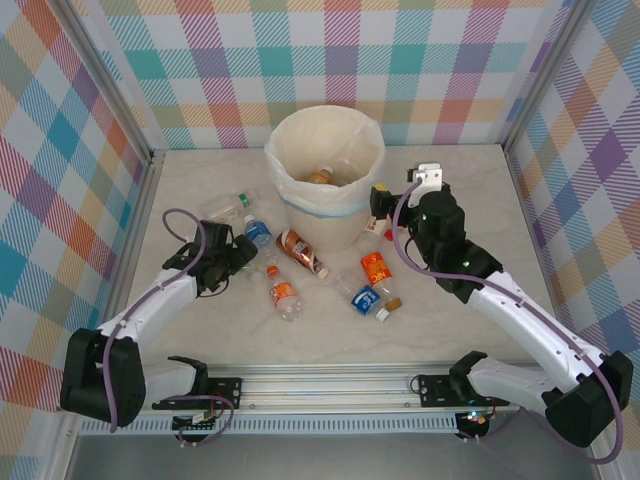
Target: Put the plastic bottles in the bin
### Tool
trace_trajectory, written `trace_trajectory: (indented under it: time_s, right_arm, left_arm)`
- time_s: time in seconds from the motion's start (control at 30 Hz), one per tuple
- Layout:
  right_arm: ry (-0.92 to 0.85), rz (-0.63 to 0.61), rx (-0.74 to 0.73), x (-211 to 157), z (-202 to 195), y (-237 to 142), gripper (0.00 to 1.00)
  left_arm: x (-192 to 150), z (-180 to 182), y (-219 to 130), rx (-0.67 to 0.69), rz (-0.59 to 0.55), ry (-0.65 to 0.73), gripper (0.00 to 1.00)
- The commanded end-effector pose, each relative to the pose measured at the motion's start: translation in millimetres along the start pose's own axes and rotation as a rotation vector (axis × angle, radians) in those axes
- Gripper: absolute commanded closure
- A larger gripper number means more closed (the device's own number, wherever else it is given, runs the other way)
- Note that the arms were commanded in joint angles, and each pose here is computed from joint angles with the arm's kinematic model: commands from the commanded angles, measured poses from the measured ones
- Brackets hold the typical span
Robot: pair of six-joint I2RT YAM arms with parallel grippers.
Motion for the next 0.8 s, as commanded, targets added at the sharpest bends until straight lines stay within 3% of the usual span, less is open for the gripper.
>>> trace_trajectory:
  time_s: [0.0,0.17,0.37,0.6,0.77]
  right_arm:
    - [0.042,-0.058,-0.025,14,-6,-2,0.0]
    - [0.06,-0.064,-0.024,15,-7,-5,0.0]
    - [0.083,-0.067,-0.027,10,-10,-9,0.0]
    - [0.077,-0.064,-0.03,11,-13,-14,0.0]
    - [0.08,-0.06,0.006,9,-7,-15,0.0]
  left_arm:
    - [15,-6,8,0.027,-0.05,0.033,0.04]
    - [34,-9,23,0.105,-0.109,0.133,0.06]
    - [36,-18,47,0.08,-0.105,0.124,0.06]
    - [29,-1,69,0.16,-0.082,0.099,0.15]
    - [23,3,75,0.156,-0.053,0.106,0.27]
Point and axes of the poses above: each hand's point on the last joint's axis, 136 mm out from that joint toward the fingers, its own y axis out along the fingers, its own z axis along the line the jaws close on, x = y × z, the point moved 1 cm from there along -y, back along the fingers, and after that the axes turned 6 degrees about -y, right-handed, at the moved point
